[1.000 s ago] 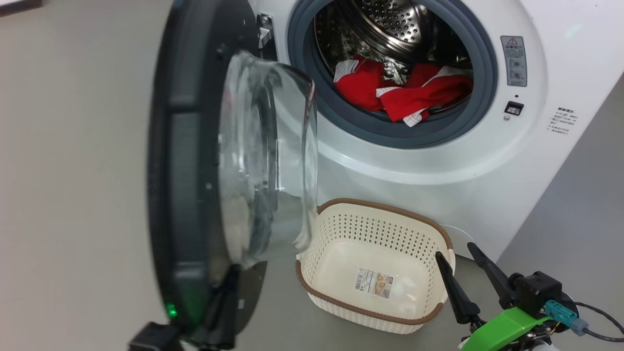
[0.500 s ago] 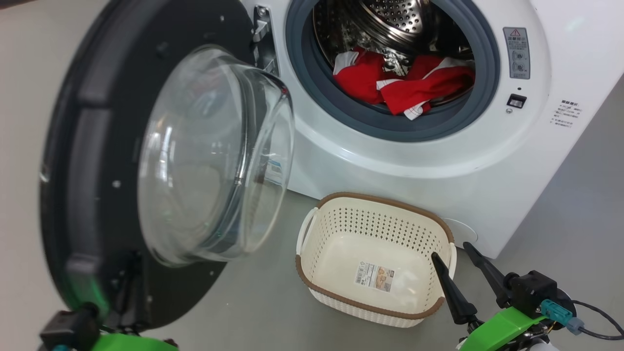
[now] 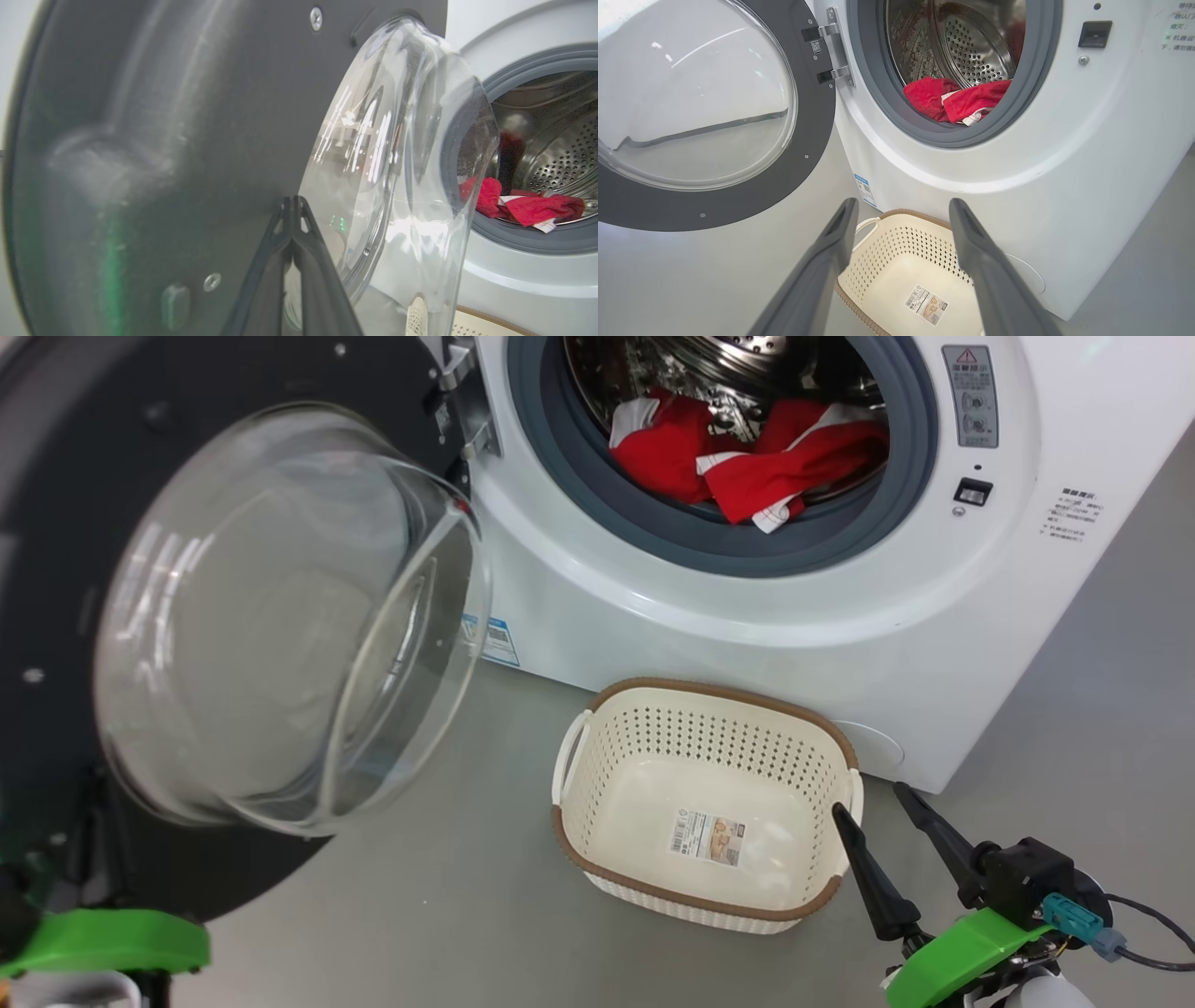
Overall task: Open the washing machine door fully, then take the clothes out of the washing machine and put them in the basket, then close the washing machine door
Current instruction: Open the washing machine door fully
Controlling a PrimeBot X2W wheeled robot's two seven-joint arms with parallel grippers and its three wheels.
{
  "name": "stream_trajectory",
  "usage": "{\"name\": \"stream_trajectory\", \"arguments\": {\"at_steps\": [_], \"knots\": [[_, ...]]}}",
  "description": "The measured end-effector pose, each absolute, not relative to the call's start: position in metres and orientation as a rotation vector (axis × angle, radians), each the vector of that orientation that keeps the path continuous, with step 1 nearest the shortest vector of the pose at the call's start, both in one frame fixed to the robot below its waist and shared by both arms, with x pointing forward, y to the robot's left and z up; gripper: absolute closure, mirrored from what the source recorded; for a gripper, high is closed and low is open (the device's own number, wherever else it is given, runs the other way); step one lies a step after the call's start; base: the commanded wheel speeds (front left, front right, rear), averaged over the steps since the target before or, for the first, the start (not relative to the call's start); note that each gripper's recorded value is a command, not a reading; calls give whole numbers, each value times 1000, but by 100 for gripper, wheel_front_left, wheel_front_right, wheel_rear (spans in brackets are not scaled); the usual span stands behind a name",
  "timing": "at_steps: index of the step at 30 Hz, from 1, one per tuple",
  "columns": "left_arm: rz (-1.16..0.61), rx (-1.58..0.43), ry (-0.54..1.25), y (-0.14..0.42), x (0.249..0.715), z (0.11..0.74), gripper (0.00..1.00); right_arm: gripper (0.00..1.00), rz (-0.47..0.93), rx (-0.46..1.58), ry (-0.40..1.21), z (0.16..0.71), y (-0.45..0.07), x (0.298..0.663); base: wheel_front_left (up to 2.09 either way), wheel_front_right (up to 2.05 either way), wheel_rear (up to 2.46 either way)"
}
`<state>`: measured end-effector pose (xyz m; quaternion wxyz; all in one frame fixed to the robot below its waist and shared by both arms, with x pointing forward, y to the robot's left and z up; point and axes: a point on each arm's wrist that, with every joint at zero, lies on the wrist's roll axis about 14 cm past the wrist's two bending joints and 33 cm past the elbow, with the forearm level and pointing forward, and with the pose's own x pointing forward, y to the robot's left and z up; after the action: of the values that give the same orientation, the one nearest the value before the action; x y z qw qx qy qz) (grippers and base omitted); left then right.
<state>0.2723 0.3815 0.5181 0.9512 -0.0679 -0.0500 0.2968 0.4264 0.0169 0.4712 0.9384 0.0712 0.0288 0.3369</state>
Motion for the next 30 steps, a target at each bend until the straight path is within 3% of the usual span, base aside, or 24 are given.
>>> {"name": "stream_trajectory", "arguments": {"at_steps": [30], "knots": [[797,-40,-33,483,297,523,100,0,659,150,79,451,5,455,0,0,0]]}}
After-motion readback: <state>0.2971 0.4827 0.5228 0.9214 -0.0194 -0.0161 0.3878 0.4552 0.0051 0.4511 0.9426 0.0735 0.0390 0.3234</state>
